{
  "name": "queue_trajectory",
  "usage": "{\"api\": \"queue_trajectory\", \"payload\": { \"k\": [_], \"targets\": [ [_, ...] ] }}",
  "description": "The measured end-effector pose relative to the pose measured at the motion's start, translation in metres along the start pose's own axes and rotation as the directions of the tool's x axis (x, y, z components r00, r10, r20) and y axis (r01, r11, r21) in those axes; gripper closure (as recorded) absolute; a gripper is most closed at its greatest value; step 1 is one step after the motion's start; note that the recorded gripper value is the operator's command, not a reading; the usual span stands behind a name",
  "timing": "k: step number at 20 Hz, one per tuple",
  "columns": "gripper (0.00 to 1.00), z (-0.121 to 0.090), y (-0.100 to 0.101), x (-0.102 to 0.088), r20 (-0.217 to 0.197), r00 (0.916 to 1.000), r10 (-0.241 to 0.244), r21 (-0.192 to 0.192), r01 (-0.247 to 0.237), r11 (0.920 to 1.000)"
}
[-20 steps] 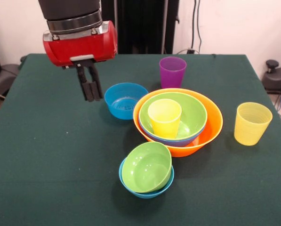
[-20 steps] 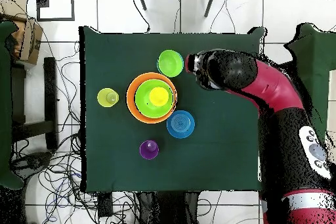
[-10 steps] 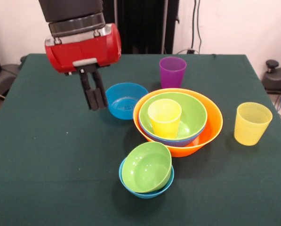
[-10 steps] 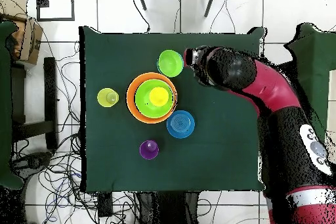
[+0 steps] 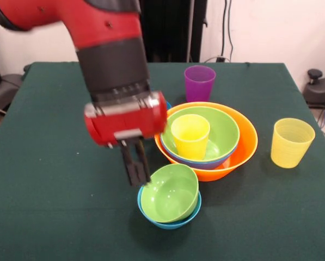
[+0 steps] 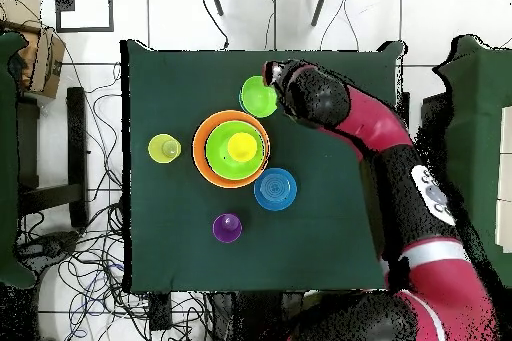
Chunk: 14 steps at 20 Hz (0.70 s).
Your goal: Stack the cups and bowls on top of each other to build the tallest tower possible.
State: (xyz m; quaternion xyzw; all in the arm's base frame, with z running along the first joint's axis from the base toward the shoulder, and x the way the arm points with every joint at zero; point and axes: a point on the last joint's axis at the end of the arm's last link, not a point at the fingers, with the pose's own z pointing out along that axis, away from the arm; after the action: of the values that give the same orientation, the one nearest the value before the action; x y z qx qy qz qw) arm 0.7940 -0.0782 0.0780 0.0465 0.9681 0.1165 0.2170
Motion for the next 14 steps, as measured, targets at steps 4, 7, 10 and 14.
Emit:
{"api": "queue_trajectory", "payload": {
  "k": [4,7,10,14],
  "targets": [
    [0.0,0.036,0.008,0.02,0.007,0.9999,0.013,-0.01,-0.013,0.9999],
    [0.0,0.048,0.008,0.031,-0.002,0.9997,0.023,-0.016,-0.023,0.9996],
    [0.0,0.056,0.009,0.039,-0.015,0.9995,0.029,-0.022,-0.03,0.9993],
    [0.0,0.058,0.011,0.042,-0.019,0.9994,0.029,-0.025,-0.029,0.9993]
  ]
}}
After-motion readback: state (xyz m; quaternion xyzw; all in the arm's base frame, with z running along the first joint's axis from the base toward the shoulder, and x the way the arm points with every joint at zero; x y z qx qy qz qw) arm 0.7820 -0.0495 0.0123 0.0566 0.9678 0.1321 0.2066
